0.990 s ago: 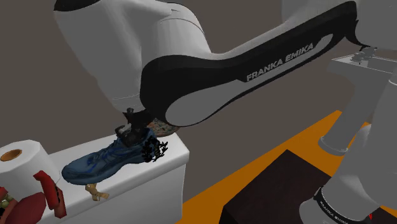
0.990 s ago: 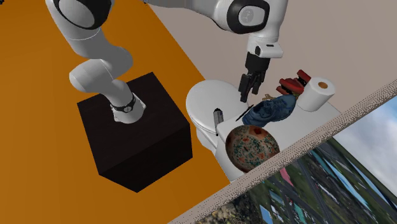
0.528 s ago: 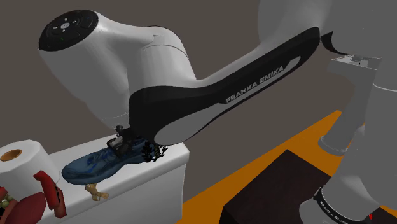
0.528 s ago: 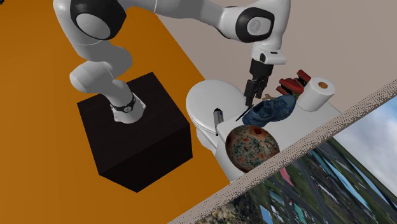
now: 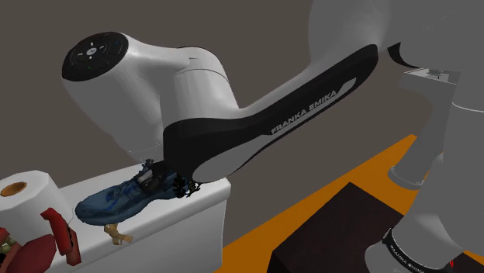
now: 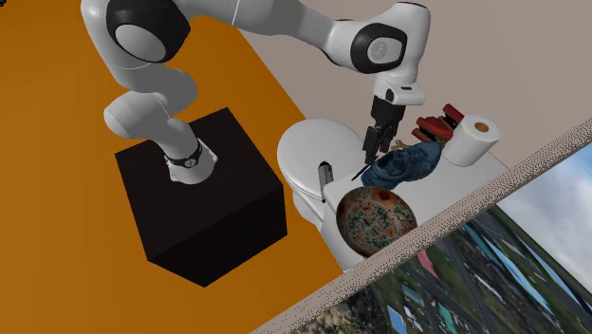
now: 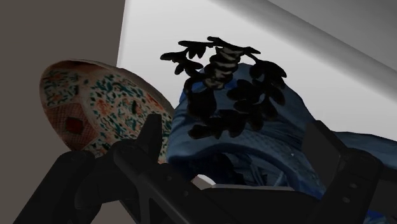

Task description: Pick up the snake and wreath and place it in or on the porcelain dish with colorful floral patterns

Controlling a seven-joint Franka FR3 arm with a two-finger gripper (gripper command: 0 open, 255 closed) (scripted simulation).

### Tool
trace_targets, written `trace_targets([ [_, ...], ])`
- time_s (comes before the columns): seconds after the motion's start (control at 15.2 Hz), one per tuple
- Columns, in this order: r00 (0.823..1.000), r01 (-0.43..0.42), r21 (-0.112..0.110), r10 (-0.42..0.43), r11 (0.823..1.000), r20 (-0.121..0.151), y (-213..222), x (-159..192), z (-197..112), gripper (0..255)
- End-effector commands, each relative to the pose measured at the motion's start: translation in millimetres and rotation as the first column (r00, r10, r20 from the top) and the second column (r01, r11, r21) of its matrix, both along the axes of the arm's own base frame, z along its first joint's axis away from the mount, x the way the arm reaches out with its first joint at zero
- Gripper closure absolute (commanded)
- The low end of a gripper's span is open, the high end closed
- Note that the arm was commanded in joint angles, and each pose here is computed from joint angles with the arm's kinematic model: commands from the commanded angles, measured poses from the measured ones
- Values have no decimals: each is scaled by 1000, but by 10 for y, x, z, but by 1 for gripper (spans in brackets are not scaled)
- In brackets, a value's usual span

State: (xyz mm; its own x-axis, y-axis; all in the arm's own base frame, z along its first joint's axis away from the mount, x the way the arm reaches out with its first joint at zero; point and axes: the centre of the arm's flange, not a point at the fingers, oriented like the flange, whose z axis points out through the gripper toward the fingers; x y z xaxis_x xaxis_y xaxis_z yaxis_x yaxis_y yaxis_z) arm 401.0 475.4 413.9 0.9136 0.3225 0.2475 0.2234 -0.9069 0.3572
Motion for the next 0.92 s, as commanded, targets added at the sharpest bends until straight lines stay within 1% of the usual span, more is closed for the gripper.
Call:
trace_targets([
  [0.0, 1000, 0, 0, 0, 1000, 0, 0, 1, -1, 0],
  [0.07, 1000, 0, 0, 0, 1000, 0, 0, 0, -1, 0],
  [0.13, 1000, 0, 0, 0, 1000, 0, 0, 0, -1, 255],
  [0.73, 1000, 0, 0, 0, 1000, 0, 0, 0, -1, 255],
  [0.86, 1000, 0, 0, 0, 1000, 0, 0, 1, 104, 255],
])
